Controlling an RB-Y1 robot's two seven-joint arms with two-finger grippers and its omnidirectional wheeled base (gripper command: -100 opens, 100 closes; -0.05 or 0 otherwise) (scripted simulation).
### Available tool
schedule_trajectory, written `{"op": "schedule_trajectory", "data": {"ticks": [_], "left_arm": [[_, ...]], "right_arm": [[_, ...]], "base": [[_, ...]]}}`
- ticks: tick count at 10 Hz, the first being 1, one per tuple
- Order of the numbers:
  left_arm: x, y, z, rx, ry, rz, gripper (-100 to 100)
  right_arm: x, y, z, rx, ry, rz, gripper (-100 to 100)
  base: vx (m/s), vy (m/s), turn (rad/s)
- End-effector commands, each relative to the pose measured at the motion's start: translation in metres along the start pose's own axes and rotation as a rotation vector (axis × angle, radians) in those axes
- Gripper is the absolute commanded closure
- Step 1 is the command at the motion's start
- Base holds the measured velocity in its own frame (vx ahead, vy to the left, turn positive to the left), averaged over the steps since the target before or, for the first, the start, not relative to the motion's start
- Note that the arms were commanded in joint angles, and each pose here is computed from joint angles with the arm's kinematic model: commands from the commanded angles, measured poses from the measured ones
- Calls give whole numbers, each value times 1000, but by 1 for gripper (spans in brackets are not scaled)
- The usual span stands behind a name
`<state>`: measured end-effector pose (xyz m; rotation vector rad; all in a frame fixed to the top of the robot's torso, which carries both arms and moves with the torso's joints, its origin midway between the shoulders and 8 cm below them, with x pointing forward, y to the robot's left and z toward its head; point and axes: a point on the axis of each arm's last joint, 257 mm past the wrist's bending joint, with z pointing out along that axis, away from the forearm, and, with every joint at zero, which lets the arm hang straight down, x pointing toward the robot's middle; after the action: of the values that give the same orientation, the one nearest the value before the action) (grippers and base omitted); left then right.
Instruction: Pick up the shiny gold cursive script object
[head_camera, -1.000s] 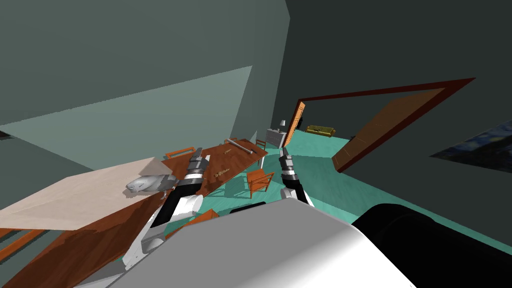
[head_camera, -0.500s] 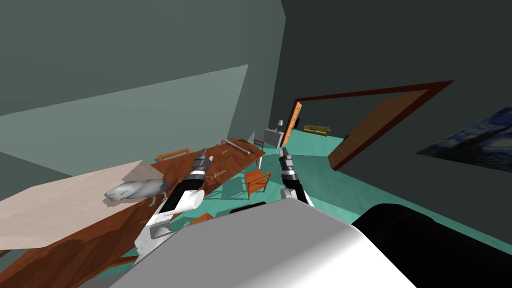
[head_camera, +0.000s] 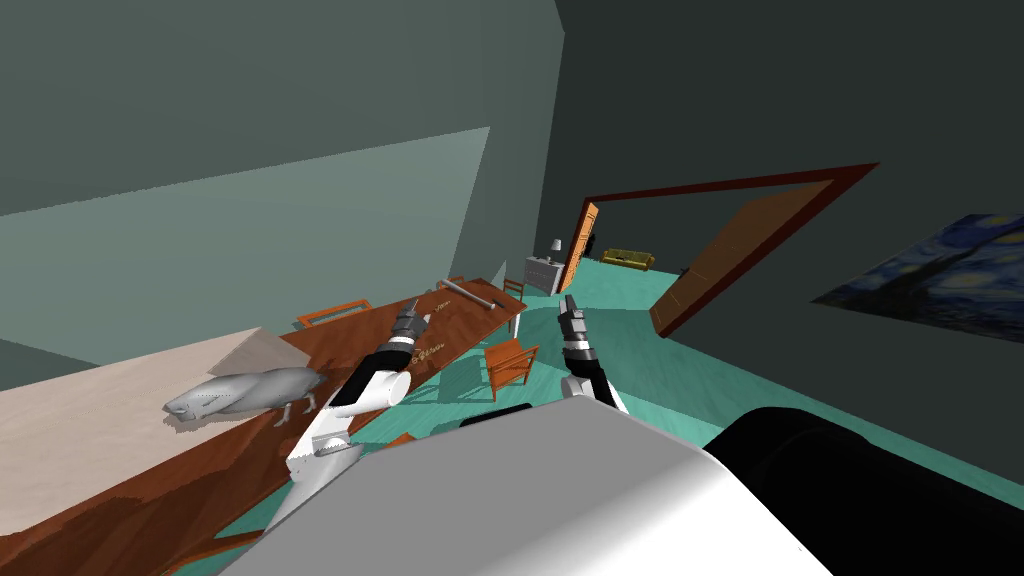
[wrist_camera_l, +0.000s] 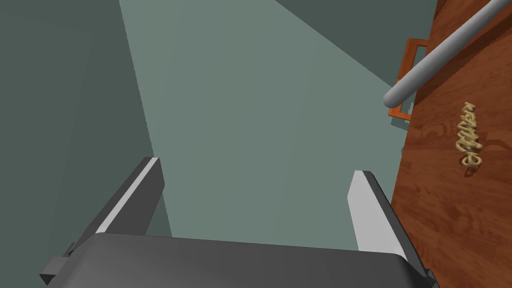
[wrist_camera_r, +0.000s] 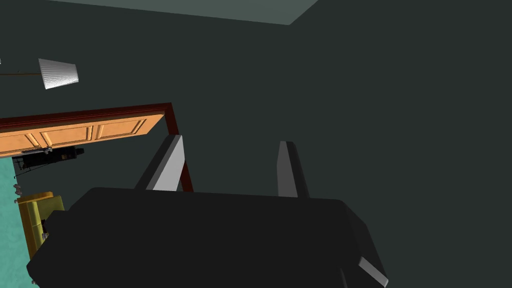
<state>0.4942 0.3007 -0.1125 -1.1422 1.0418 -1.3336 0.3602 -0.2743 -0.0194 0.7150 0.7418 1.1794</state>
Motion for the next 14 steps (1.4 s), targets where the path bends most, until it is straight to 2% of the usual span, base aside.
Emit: {"op": "schedule_trajectory", "data": {"ticks": [1,2,3,4,5,6,7,8,11,14], "left_arm": [[-3,12,8,-47,-3,-37,-100],[-4,17,8,-66,-4,-37,-100],[-7,27,16,-99,-7,-70,-100],[-7,34,15,-126,-9,-70,-100],[-11,44,22,-162,-15,-102,-100],[-12,51,21,-188,-17,-102,-100],[-16,61,28,-222,-24,-130,-100],[-16,68,26,-252,-26,-130,-100],[-29,97,33,-354,-51,-177,-100],[-37,122,30,-450,-71,-196,-100]], "right_arm": [[0,0,0,0,0,0,0],[0,0,0,0,0,0,0],[0,0,0,0,0,0,0],[0,0,0,0,0,0,0],[0,0,0,0,0,0,0],[0,0,0,0,0,0,0],[0,0,0,0,0,0,0],[0,0,0,0,0,0,0],[0,0,0,0,0,0,0],[0,0,0,0,0,0,0]], "base": [[24,-34,-85],[21,-36,-54],[23,-50,-84],[24,-43,-52],[30,-49,-93],[31,-39,-45],[34,-47,-100],[26,-34,-40],[30,-28,-77],[29,-18,-55]]}}
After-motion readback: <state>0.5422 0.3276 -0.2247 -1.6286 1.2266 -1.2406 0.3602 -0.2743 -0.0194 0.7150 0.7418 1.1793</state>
